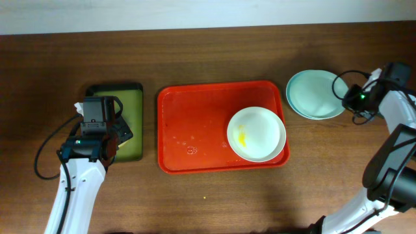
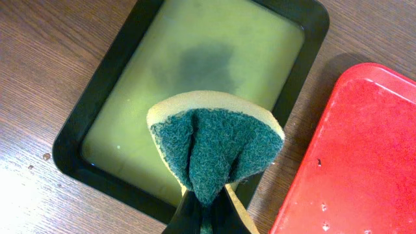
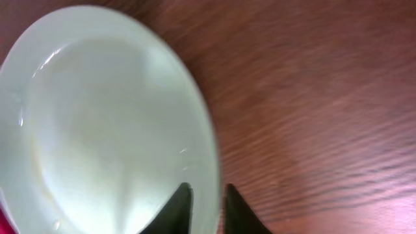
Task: Clean dirty plates on tray and stack at the side
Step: 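Move the right gripper to the white bowl-plate on the red tray and grasp it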
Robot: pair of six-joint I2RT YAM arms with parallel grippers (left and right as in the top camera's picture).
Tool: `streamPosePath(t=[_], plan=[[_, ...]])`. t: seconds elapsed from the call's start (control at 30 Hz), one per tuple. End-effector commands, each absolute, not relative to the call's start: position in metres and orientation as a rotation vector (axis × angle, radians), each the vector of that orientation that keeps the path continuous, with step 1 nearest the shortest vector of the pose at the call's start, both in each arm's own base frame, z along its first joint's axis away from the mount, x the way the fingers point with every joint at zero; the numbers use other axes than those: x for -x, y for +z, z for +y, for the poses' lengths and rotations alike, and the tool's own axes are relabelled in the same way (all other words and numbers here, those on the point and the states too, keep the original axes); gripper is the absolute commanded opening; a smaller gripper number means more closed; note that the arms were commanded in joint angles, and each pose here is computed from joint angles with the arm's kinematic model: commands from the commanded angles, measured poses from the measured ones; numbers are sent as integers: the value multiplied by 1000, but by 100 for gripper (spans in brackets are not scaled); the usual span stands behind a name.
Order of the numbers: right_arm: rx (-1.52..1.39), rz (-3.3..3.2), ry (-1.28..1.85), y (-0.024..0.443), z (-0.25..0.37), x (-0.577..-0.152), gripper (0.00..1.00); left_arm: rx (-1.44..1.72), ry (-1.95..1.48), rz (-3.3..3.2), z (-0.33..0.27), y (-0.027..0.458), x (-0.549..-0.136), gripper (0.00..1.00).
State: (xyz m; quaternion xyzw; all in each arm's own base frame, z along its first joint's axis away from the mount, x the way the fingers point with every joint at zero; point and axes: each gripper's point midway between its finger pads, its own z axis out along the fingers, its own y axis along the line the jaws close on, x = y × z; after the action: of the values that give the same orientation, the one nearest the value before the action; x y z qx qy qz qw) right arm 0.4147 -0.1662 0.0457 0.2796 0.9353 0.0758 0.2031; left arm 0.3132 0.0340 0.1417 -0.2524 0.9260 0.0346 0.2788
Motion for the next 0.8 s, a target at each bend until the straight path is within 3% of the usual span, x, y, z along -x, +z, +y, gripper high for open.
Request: streamPosePath(t=[0.0,0.07,0.1,0.13,0.3,0.43,0.57,0.77], plan=[[-652,2620,249,59,-137,-427,24,677,89,2490,34,139,-313,0],[-601,2643,248,64,-126,-429,29,677,88,2490,34,139,-313,0],[-592,2652,249,69,-122,-429,41,677,88,2490,34,139,-313,0],[-589,2665,255,76,-118,-427,46,677,88,2491,34,139,-313,0],[-666,2707,389,119,-97,-404,50,677,88,2491,34,138,-313,0],[-287,2807,756,154,-19,-361,56,677,87,2490,34,139,-313,0],[-7,2907,681,139,14,-347,68,677,87,2491,34,139,-313,0],[172,2956,379,86,38,-355,71,677,87,2492,34,138,-313,0]])
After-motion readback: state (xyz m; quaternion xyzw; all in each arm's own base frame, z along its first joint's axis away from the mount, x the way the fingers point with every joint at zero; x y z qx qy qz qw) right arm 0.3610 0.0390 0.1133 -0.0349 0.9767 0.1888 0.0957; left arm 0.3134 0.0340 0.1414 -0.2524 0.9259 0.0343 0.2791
